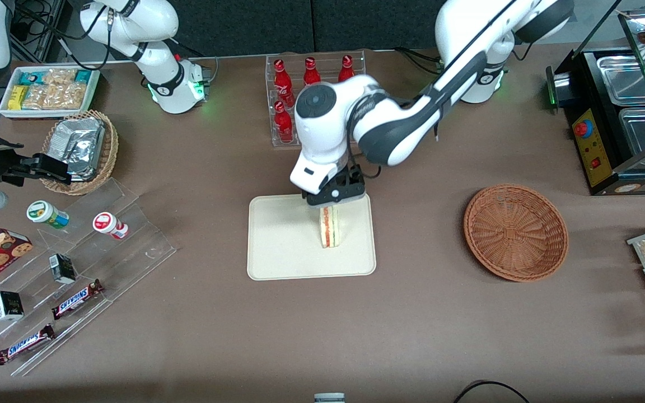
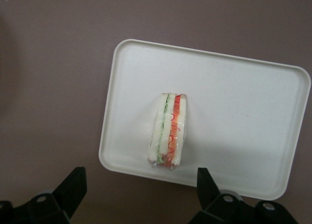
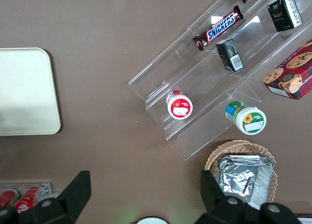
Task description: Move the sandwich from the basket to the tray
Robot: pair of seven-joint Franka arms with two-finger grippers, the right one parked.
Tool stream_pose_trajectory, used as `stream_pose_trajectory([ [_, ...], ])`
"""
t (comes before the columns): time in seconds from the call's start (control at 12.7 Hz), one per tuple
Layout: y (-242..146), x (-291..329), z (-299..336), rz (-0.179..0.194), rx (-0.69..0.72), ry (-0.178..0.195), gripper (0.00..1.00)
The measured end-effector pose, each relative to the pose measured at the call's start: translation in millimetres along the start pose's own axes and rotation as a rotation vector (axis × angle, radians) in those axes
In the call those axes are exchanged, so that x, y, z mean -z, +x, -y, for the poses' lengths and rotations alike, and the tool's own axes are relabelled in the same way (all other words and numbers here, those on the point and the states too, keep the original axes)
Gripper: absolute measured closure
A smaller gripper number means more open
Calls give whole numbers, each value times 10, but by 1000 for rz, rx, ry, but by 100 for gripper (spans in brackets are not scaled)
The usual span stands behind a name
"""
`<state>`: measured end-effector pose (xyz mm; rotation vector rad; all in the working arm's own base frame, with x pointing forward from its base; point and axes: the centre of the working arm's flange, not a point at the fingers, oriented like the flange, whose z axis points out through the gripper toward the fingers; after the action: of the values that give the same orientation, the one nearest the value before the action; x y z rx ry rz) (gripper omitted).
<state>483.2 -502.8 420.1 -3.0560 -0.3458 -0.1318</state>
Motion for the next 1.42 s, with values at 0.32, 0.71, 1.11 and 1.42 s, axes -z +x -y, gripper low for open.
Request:
stream_pose_trajectory([
  [0.32,160,674,463,1,89,46,0],
  [0.71,857,1604,1893,95,55,65,0],
  [1.11,1222,1952,2892,127,-15,68,0],
  [1.42,1492,1982,3521,165,-74,31,0],
])
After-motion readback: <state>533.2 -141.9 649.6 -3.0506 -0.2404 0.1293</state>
